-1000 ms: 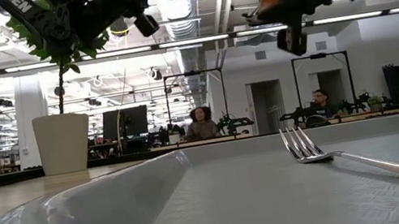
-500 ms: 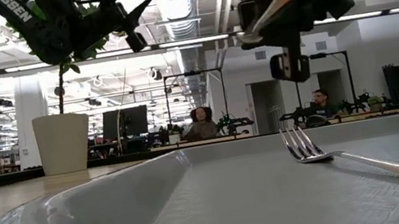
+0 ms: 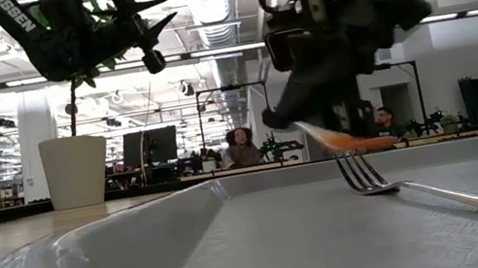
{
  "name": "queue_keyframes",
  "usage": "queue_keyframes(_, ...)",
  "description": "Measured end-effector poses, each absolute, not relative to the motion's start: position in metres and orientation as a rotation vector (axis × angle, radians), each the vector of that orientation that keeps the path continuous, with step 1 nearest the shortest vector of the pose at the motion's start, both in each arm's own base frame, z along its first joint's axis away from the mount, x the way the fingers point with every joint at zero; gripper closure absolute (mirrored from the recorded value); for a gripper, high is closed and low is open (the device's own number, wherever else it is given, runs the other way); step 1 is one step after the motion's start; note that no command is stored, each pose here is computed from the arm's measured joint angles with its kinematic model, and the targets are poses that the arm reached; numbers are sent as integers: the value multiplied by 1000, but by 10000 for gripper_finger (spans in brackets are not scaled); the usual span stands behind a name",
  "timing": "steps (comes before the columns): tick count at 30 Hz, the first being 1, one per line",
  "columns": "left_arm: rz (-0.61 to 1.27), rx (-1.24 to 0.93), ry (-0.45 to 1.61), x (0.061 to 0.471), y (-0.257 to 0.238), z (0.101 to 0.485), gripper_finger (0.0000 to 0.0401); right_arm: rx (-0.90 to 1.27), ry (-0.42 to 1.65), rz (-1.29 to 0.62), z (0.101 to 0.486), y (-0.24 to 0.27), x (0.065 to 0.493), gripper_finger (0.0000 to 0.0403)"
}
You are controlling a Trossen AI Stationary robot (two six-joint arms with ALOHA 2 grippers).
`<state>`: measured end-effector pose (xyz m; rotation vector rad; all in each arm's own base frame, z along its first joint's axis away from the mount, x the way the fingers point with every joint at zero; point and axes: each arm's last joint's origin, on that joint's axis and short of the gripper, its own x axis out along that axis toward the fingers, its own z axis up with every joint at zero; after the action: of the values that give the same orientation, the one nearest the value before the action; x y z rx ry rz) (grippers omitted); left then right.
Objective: Pick and place plate/cup/fork/spoon on tray
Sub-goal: Put the orange spoon beside the orange fork on the blue serving tray
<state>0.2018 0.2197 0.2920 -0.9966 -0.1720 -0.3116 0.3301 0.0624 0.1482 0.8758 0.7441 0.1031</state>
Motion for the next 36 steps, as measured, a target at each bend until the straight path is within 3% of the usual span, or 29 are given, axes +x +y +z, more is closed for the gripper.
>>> queue_keyframes(17, -316, -983, -144, 202, 220, 290, 289, 886, 736, -2, 141, 101, 322, 401)
queue_keyframes(36, -310, -970, -153, 202, 220, 290, 289, 848, 749, 8, 134, 104, 323, 401)
